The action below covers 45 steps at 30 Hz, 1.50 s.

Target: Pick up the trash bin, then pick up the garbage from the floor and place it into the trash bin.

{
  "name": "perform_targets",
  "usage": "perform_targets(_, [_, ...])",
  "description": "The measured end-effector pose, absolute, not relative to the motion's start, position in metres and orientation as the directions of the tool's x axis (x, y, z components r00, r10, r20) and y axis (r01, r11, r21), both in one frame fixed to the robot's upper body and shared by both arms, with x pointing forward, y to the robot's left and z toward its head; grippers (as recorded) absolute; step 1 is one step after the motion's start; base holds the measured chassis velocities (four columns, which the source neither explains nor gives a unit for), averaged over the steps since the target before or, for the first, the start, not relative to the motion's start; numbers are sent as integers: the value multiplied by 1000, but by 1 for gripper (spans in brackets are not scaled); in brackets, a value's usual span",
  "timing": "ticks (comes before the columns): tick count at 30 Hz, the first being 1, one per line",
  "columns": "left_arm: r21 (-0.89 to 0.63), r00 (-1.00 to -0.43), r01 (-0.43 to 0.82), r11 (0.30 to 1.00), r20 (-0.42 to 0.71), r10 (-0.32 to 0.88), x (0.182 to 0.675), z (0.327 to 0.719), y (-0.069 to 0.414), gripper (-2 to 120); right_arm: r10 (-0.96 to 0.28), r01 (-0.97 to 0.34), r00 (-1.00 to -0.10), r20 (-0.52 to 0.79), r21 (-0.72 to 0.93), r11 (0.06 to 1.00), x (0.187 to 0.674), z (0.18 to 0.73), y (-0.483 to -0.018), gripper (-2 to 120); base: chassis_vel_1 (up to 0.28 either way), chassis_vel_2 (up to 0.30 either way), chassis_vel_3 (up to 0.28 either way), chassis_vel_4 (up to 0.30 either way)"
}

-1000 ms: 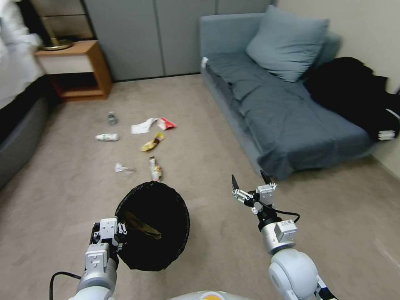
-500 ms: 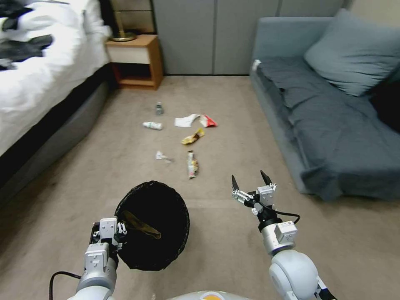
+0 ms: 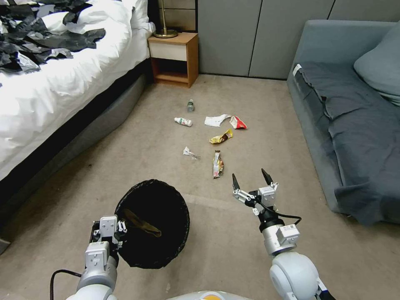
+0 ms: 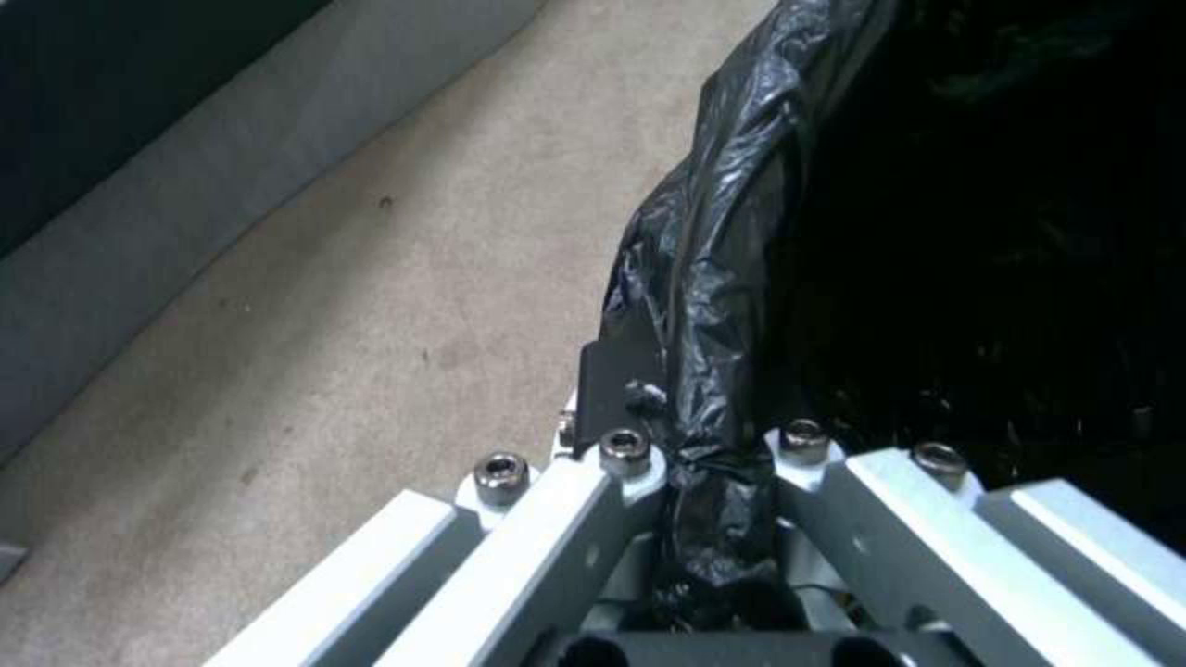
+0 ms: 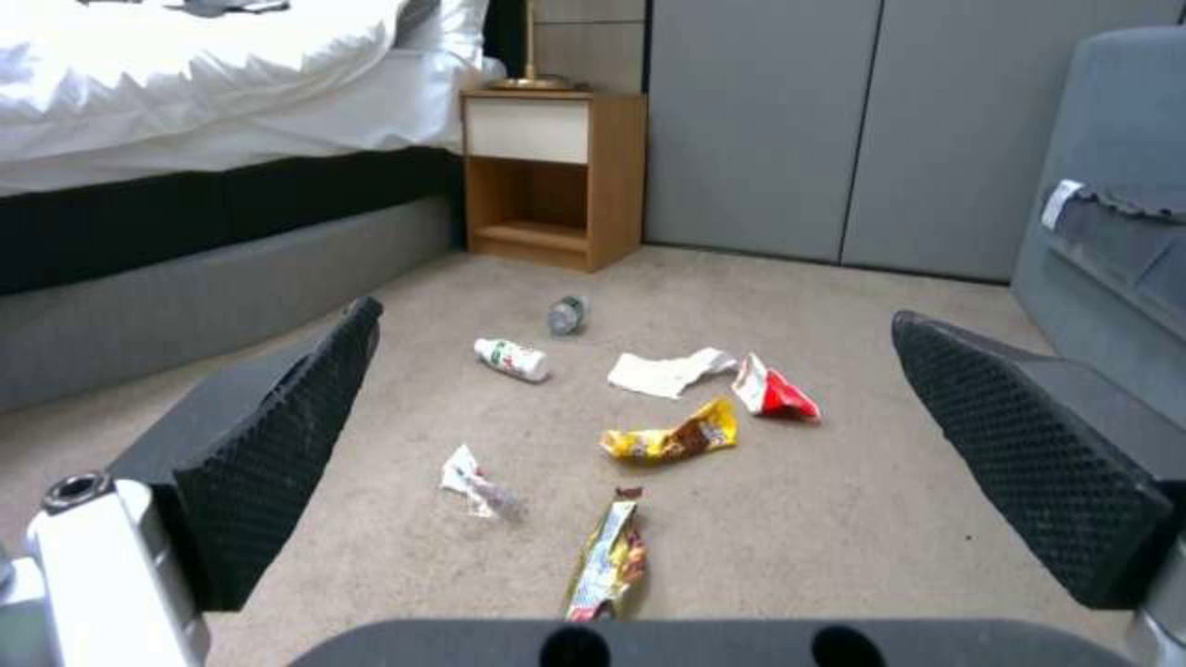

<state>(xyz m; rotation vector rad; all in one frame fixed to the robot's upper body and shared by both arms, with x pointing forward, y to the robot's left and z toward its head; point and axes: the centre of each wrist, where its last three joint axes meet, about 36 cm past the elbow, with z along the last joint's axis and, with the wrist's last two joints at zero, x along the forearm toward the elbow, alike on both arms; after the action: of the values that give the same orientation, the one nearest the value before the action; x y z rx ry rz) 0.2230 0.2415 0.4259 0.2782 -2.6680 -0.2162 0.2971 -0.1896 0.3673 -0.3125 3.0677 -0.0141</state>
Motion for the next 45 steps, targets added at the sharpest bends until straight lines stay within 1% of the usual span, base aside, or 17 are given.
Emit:
perform_targets(15, [200, -878, -161, 967, 418, -232, 222, 425, 242, 0, -198, -198, -979, -48, -11, 980, 296, 364, -189, 100, 0, 0, 0, 0])
perform_targets(19, [200, -879, -161, 967, 417, -232, 222, 425, 242, 0, -197, -197, -979, -47, -11, 980, 295, 364, -190, 100, -79, 81, 81, -77])
perform_targets(24, [201, -879, -161, 966, 417, -233, 222, 425, 242, 0, -201, -201, -978, -48, -11, 980, 295, 364, -190, 100, -158, 152, 172, -161])
perform_targets(45, [202, -880, -169, 965, 410, -240, 223, 425, 244, 0, -229, -229, -972, -53, -11, 973, 292, 359, -188, 100, -215, 220, 216, -213])
